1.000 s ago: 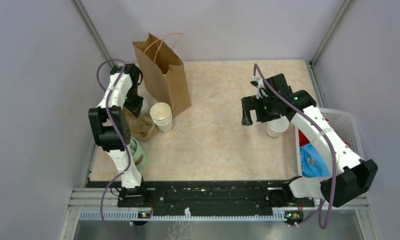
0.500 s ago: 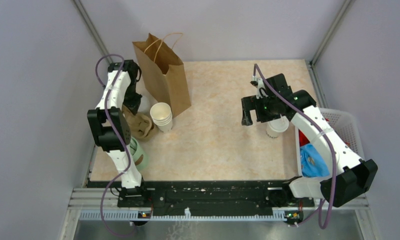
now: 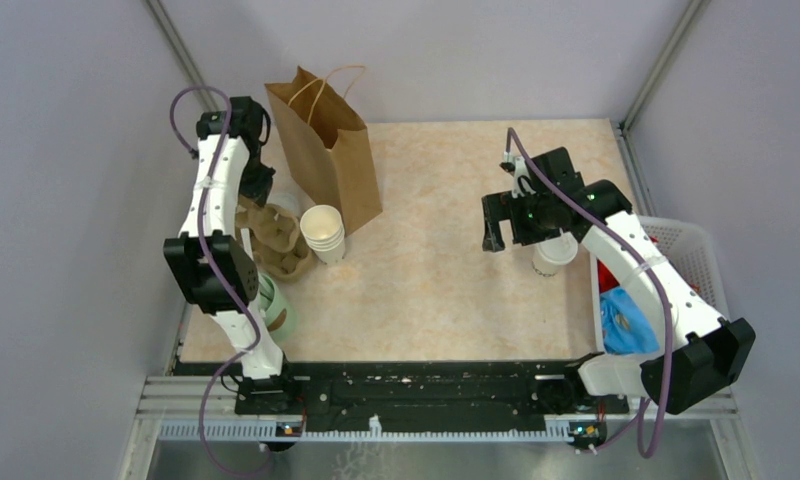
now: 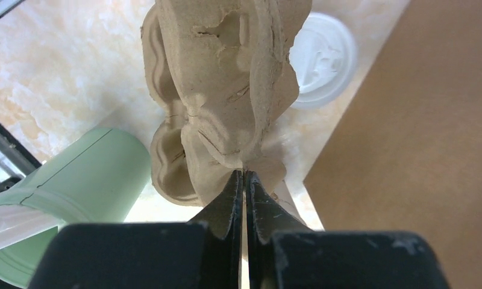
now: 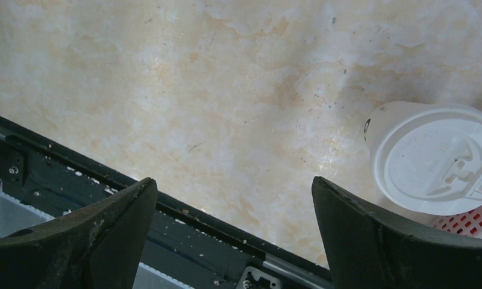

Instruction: Pack the takeout coffee

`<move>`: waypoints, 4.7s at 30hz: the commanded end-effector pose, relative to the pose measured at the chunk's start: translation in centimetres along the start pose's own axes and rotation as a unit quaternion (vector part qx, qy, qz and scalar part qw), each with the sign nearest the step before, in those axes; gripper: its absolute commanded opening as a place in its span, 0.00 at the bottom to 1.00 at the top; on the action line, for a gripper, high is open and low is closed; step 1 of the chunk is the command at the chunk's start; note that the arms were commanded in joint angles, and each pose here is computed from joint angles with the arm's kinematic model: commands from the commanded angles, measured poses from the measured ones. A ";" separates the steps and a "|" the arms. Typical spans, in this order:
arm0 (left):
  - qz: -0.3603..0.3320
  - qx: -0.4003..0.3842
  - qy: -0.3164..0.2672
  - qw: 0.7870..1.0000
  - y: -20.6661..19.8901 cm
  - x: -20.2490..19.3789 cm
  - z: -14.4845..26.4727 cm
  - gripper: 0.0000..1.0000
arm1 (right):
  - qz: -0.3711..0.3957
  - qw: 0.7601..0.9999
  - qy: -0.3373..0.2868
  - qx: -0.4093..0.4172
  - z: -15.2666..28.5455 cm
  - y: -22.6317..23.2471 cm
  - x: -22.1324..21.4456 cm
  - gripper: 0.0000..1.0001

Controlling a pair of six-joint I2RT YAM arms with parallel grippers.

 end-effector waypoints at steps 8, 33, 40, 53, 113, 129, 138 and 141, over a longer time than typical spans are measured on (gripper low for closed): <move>0.017 -0.196 -0.063 0.978 1.1 4.3 11.4 0.00 | 0.012 1.000 -0.011 0.004 0.0 0.2 1.0 0.99; 0.087 -0.430 0.098 0.893 6.8 2.1 22.1 0.00 | 0.219 0.694 -0.666 0.165 1.0 19.8 17.3 0.73; 0.092 -0.434 0.119 0.888 7.7 1.7 22.5 0.00 | 0.272 0.662 -0.685 0.136 -1.5 20.4 18.3 0.68; 0.094 -0.438 0.136 0.884 8.4 1.3 23.1 0.00 | 0.304 0.660 -0.674 0.130 -3.9 21.0 18.7 0.54; -0.128 -0.380 -0.164 0.901 -5.9 -5.5 12.6 0.91 | 0.063 0.911 -0.388 -0.129 19.7 3.3 -1.7 0.00; -0.110 -0.379 -0.164 0.904 -7.6 -6.0 11.7 0.79 | 0.081 0.905 -0.390 -0.147 19.2 2.8 -2.3 0.00; -0.141 -0.376 -0.149 0.904 -9.5 -6.9 10.7 0.32 | 0.076 0.902 -0.399 -0.146 20.4 2.7 -2.2 0.00; -0.177 -0.433 -0.111 0.877 -10.1 -7.5 12.1 0.24 | 0.060 0.902 -0.402 -0.146 20.8 2.5 -2.4 0.00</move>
Point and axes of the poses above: each gripper's point midway between its finger pads, its own z axis back along the fingers, its own y axis along the line the jaws close on, x = y × z, the point moved 9 cm from there along z, back along the fingers, and after that the axes turned 15 degrees about z, right-handed, at the moved point
